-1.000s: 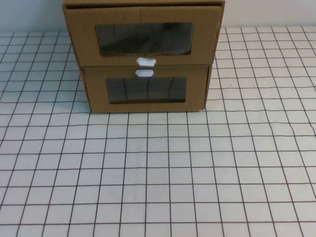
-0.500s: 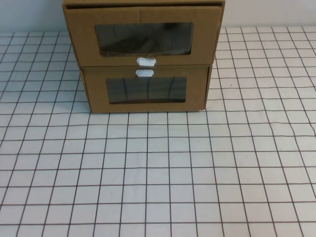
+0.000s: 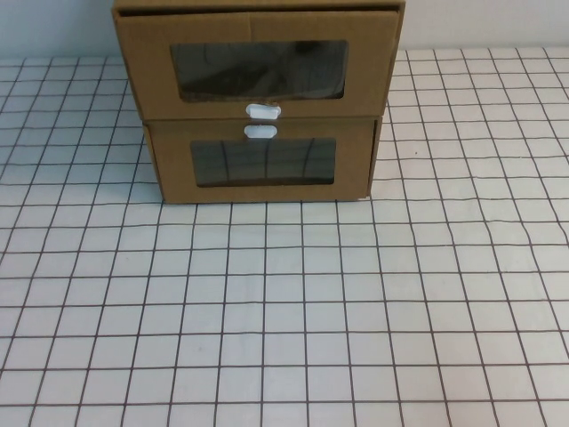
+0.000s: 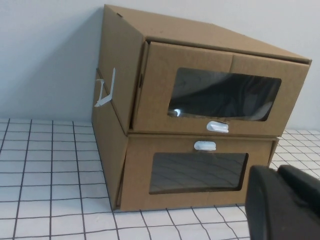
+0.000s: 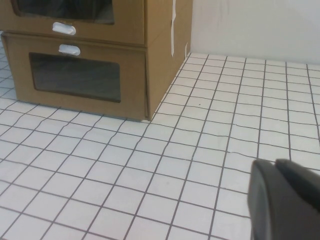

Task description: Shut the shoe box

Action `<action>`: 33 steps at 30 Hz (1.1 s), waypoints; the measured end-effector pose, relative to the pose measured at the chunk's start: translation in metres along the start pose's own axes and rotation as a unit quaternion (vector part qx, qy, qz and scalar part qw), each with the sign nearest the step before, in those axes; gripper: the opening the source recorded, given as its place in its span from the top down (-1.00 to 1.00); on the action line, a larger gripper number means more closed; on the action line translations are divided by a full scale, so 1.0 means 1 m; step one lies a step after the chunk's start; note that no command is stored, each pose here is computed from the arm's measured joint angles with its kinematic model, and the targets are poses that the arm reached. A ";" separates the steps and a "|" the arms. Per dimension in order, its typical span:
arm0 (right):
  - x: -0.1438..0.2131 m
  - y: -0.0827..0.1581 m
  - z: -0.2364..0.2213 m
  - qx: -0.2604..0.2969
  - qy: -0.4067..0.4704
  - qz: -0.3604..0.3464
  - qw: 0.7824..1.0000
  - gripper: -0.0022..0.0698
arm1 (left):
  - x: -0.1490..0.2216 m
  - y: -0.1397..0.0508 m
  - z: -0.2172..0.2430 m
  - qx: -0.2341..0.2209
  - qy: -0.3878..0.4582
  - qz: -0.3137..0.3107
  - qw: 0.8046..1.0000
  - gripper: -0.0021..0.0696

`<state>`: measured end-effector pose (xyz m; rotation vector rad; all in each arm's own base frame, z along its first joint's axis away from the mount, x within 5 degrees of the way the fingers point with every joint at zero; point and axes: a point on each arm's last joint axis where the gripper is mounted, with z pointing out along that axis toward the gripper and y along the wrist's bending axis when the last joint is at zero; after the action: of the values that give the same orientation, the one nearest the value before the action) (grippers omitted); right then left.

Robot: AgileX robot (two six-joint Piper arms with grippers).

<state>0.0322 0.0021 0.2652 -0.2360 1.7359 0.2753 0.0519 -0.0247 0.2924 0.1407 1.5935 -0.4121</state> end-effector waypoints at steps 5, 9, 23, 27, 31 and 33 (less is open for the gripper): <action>0.000 0.000 0.000 0.000 0.000 0.000 1.000 0.98 | -0.001 0.000 0.000 -0.001 -0.006 -0.002 1.000 0.95; 0.000 0.000 0.000 0.000 0.000 0.000 1.000 0.98 | -0.001 0.000 0.000 -0.001 -0.006 -0.003 1.000 0.95; 0.000 0.000 0.000 0.000 0.000 0.000 1.000 0.98 | -0.001 0.000 0.000 -0.002 -0.007 -0.003 1.000 0.95; 0.000 0.000 0.000 0.000 0.000 0.000 1.000 0.98 | 0.000 0.001 0.000 -0.005 -0.007 0.004 1.000 0.95; 0.000 0.000 0.000 0.000 0.000 0.000 1.000 0.98 | 0.014 0.008 -0.002 -0.033 0.005 0.065 0.997 0.95; 0.000 0.000 0.000 0.000 0.000 0.000 1.000 0.98 | 0.029 0.014 -0.002 -0.051 0.016 0.073 0.996 0.95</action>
<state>0.0322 0.0021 0.2652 -0.2356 1.7359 0.2756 0.0529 -0.0158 0.2614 0.1848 1.6198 -0.2159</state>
